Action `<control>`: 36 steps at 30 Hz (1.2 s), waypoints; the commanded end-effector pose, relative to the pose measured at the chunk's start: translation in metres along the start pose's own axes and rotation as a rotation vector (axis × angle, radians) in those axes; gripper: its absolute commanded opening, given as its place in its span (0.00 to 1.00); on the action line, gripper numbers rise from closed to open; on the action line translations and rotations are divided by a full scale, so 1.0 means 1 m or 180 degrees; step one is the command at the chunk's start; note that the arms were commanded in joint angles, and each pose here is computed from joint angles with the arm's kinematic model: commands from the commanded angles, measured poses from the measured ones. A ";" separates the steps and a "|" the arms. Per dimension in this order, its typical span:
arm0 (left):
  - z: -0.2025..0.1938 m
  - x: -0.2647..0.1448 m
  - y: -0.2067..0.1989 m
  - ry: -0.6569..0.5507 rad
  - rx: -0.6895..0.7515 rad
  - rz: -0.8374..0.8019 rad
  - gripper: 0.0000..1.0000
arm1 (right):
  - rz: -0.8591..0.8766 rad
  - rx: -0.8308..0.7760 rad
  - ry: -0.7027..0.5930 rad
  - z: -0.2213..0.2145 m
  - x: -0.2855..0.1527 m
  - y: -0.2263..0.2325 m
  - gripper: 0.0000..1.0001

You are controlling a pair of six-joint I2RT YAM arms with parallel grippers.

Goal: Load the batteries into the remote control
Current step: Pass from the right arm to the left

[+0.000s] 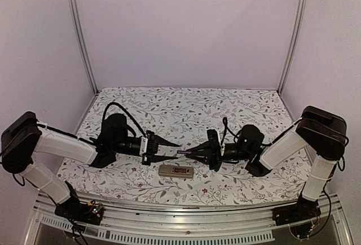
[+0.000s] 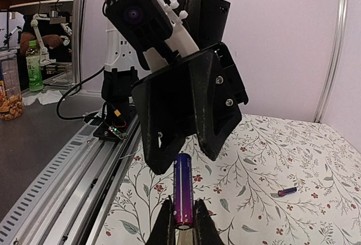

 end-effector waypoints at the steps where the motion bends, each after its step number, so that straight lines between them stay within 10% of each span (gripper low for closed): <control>1: 0.008 0.009 0.010 -0.0058 0.0055 0.0099 0.29 | -0.0021 -0.0033 -0.0028 0.006 0.002 -0.004 0.00; 6: 0.003 0.010 0.008 0.0036 -0.0006 0.0075 0.10 | -0.0029 -0.0025 -0.0015 0.005 0.002 -0.004 0.00; 13: -0.004 0.011 0.005 0.0184 -0.0100 0.0027 0.21 | -0.0008 -0.0041 -0.0025 0.007 0.002 -0.003 0.00; 29: -0.006 0.011 0.007 0.0264 -0.0071 0.0043 0.00 | -0.0046 -0.0015 -0.0006 0.006 0.002 -0.005 0.00; 33: -0.013 0.011 0.014 0.0607 -0.0315 0.0003 0.00 | -0.0230 0.0106 0.0133 -0.004 -0.002 -0.010 0.49; 36: -0.031 0.002 0.011 0.1119 -0.0618 -0.0140 0.00 | -0.0347 0.0093 0.0423 -0.017 -0.008 -0.011 0.66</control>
Point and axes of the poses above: each gripper's point midway between its finger pads, its own x axis out along the fingers, its own y axis along the line the jaws close on, z = x × y, the point moved 4 cm from there along -x, back along the fingers, and after that the axes turned 6 degrees about x, right-handed, at the moved point
